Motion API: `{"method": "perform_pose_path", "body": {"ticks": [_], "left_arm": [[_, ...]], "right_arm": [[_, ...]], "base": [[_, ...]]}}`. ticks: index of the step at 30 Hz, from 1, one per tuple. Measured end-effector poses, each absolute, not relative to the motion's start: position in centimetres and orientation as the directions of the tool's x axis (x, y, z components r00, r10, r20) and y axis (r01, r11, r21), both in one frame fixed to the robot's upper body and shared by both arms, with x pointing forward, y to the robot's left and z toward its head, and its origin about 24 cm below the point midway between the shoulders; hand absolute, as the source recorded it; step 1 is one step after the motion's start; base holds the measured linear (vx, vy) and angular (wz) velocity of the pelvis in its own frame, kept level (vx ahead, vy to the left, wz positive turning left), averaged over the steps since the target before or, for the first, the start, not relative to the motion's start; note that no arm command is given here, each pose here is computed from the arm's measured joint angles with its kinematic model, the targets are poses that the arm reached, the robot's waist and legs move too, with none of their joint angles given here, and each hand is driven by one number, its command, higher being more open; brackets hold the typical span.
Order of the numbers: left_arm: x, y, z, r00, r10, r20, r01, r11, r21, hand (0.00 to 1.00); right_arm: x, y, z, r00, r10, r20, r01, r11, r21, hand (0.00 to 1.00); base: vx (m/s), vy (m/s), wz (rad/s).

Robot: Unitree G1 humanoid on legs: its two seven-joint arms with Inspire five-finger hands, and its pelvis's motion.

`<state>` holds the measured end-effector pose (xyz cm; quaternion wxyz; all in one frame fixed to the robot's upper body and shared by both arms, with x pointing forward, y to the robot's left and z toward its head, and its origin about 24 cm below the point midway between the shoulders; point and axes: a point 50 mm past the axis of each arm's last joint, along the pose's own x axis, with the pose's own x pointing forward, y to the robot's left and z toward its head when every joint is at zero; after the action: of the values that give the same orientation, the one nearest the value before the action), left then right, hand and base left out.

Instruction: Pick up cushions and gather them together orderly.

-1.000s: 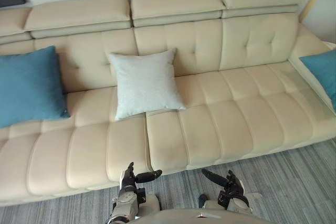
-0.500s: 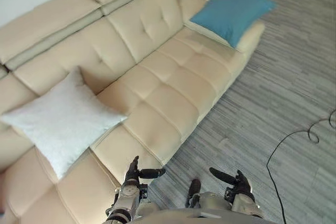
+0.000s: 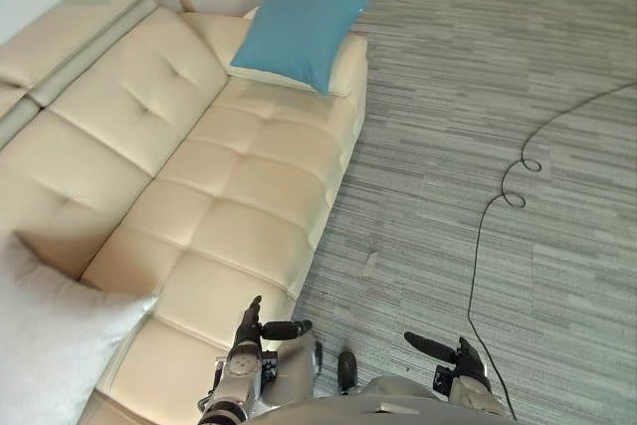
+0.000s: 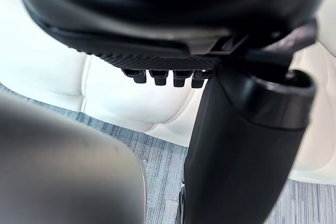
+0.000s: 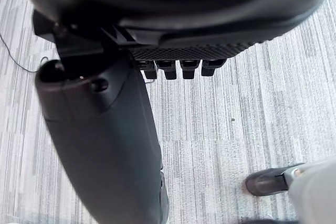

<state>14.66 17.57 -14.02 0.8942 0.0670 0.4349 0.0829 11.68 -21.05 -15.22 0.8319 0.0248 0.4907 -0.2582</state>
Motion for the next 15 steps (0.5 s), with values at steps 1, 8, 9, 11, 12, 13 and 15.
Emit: {"method": "perform_pose_path", "body": {"ticks": [1, 8, 9, 11, 12, 13, 15], "left_arm": [[14.8, 17.5, -13.9, 0.616, 0.207, -0.760, -0.094, 0.977, 0.190, 1.00], [15.3, 16.7, -13.5, 0.639, 0.194, -0.744, -0.115, 0.981, 0.157, 1.00], [15.1, 16.9, -13.6, 0.636, 0.198, -0.746, -0.116, 0.980, 0.161, 1.00], [14.8, 17.5, -13.7, 0.629, 0.208, -0.749, -0.116, 0.978, 0.175, 1.00], [14.6, 17.8, -13.7, 0.627, 0.213, -0.749, -0.115, 0.977, 0.182, 1.00], [14.6, 17.8, -13.7, 0.626, 0.210, -0.751, -0.110, 0.977, 0.182, 1.00], [14.4, 17.7, -13.7, 0.626, 0.204, -0.753, -0.105, 0.978, 0.178, 1.00]], "right_arm": [[11.6, -20.9, -15.3, 0.379, -0.404, -0.833, 0.455, 0.865, -0.213, 1.00], [13.2, -20.6, -14.8, 0.420, -0.395, -0.817, 0.438, 0.877, -0.200, 1.00], [13.2, -20.3, -14.8, 0.424, -0.388, -0.818, 0.419, 0.885, -0.203, 1.00], [13.3, -19.6, -14.8, 0.444, -0.363, -0.819, 0.392, 0.901, -0.186, 1.00], [13.2, -19.3, -14.8, 0.453, -0.355, -0.818, 0.380, 0.907, -0.183, 1.00], [13.2, -19.2, -14.8, 0.462, -0.352, -0.814, 0.365, 0.912, -0.187, 1.00], [13.0, -19.2, -14.8, 0.465, -0.351, -0.812, 0.357, 0.914, -0.191, 1.00]], "base": [[0.15, -0.049, -0.77], [0.23, 0.056, -0.91], [0.34, 0.027, -0.82], [0.48, 0.027, -0.83], [0.43, 0.027, -0.83], [0.43, 0.047, -0.80], [0.34, 0.074, -0.72]]}}
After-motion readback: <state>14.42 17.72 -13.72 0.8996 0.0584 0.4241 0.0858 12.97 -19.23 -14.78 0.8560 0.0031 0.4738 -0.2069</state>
